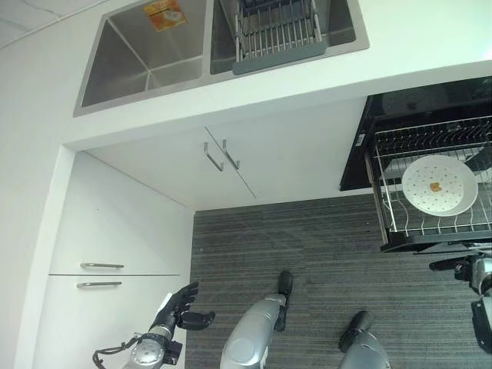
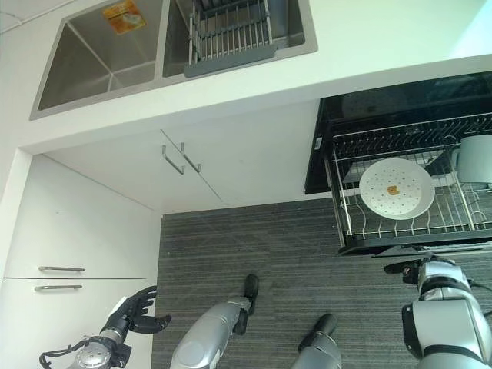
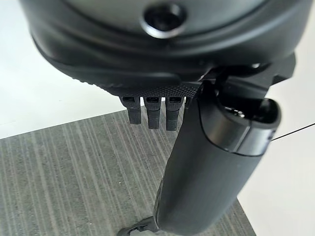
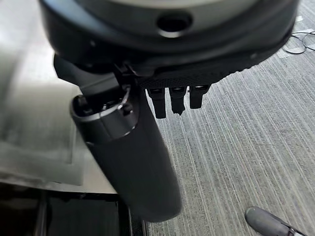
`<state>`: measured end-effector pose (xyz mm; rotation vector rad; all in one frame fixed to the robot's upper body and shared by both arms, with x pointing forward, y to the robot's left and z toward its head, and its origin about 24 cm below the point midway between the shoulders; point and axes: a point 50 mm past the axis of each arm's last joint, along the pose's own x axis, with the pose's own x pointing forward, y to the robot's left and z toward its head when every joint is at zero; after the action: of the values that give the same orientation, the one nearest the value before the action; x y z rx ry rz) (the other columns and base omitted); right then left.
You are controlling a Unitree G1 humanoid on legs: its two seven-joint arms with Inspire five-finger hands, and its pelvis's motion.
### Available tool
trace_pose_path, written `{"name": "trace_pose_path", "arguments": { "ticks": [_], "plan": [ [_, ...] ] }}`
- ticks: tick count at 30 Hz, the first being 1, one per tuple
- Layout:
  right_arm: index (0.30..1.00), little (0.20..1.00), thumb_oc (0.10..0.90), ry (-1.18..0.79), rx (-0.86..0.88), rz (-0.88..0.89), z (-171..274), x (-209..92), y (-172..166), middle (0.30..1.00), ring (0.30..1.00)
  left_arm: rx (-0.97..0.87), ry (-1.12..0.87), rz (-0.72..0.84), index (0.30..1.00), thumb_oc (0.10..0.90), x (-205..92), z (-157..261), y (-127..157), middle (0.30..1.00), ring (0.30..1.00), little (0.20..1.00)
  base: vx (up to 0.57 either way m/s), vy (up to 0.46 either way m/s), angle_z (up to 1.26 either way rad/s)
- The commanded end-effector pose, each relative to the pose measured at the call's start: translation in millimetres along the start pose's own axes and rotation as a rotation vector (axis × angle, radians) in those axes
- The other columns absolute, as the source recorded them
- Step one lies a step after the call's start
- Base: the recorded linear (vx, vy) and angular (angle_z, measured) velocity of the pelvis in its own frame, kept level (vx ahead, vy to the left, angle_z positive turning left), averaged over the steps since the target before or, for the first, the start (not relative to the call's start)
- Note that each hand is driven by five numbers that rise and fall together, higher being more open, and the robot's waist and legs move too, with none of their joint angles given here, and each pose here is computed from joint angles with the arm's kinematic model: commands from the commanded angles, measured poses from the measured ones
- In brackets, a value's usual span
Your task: Place the dishes in the dishwasher.
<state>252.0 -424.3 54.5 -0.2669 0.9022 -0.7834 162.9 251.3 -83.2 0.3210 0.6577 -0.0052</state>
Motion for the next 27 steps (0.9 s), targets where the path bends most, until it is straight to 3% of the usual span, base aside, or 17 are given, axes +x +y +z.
{"name": "trace_pose_path", "arguments": {
  "ticks": [1, 16, 27],
  "plan": [
    [0.9, 0.9, 0.8, -0.207, -0.019, -0.151, 58, -20, -51, 0.9, 0.9, 0.01, -0.018, 0.092, 0.9, 0.8, -10, 2, 35, 0.9, 0.9, 0.9, 0.01, 0.065, 0.02],
    [0.9, 0.9, 0.8, -0.351, -0.074, -0.302, 124, -66, -106, 0.9, 0.9, 0.013, -0.002, 0.131, 0.9, 0.8, -19, 3, 62, 0.9, 0.9, 0.9, 0.08, -0.013, 0.04],
    [0.9, 0.9, 0.8, -0.419, -0.091, -0.376, 154, -94, -123, 0.9, 0.9, 0.006, 0.017, 0.173, 0.9, 0.8, -22, 1, 76, 0.9, 0.9, 0.9, 0.06, -0.022, 0.05]
  ]
}}
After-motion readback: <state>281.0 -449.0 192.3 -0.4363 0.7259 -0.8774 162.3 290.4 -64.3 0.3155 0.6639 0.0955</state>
